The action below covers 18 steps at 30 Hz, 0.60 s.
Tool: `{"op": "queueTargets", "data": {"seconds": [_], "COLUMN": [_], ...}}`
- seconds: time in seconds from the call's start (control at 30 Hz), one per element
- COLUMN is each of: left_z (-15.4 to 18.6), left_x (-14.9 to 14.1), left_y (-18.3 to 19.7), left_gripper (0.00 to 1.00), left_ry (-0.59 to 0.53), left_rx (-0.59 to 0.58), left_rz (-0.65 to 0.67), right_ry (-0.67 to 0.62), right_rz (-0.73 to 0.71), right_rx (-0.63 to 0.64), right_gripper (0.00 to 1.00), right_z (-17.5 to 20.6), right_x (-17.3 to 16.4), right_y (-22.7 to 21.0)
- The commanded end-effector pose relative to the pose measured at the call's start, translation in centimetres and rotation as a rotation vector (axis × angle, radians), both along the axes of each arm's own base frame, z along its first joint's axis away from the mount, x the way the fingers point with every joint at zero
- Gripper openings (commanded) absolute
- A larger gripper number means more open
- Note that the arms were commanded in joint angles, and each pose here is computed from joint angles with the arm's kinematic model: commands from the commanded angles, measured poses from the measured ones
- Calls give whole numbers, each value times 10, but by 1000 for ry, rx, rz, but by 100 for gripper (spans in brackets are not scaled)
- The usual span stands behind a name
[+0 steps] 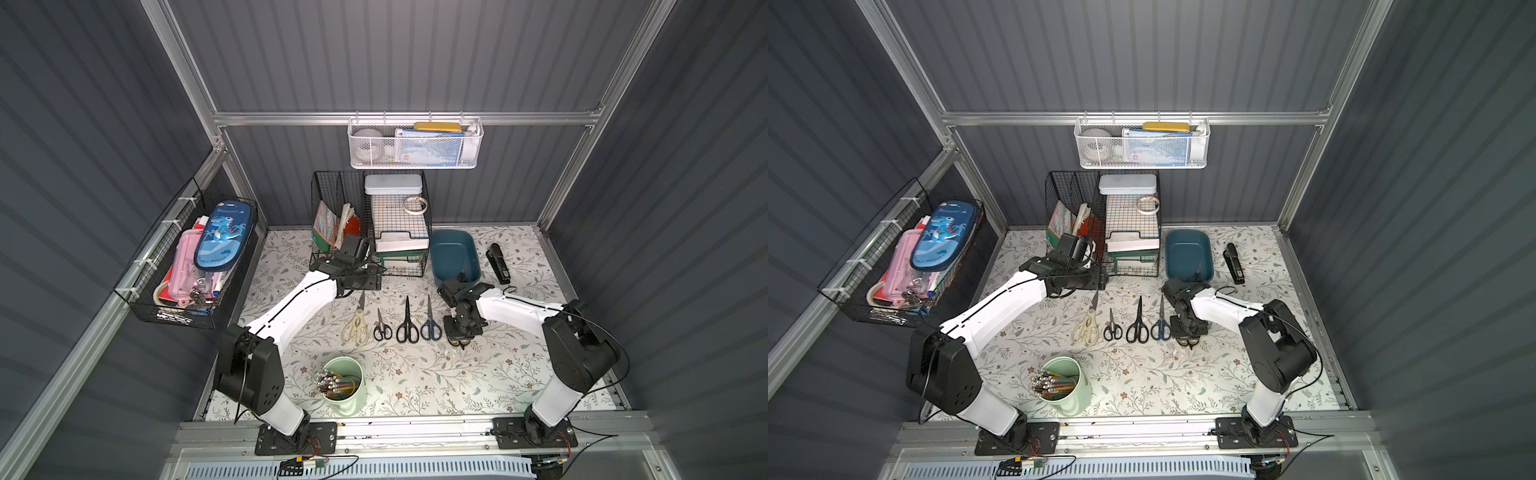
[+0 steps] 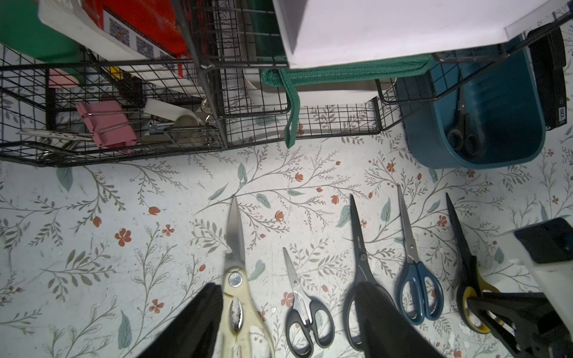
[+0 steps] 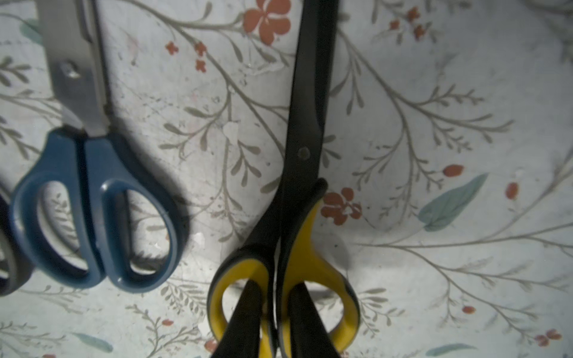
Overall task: Take the scissors out of the storage box
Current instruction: Place the scissors at the center of the board.
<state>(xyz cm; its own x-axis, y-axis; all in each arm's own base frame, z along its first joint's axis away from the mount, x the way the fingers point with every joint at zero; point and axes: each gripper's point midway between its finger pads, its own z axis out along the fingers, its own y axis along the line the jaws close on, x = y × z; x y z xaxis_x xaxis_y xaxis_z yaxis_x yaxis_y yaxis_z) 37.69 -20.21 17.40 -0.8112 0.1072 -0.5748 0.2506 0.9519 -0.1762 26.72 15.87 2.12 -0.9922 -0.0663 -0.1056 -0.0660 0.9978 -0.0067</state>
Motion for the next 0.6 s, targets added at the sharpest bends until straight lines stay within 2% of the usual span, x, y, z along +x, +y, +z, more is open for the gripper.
{"op": "queueTargets", "data": {"seconds": [0.0, 0.33, 0.57], "left_z": [8, 9, 8], "left_x": [-1, -2, -4], "left_y": [4, 5, 6], "left_gripper": [73, 73, 73], "left_ry": [-19, -22, -21], "left_rx": [6, 4, 7], "left_rz": [-4, -1, -1], "right_ry": [-29, -25, -35], "right_rz": [-18, -16, -22], "right_rx": [0, 18, 22], "right_gripper": [4, 11, 27], "right_z": [2, 1, 6], "right_x": [12, 20, 19], "right_y": [1, 4, 4]}}
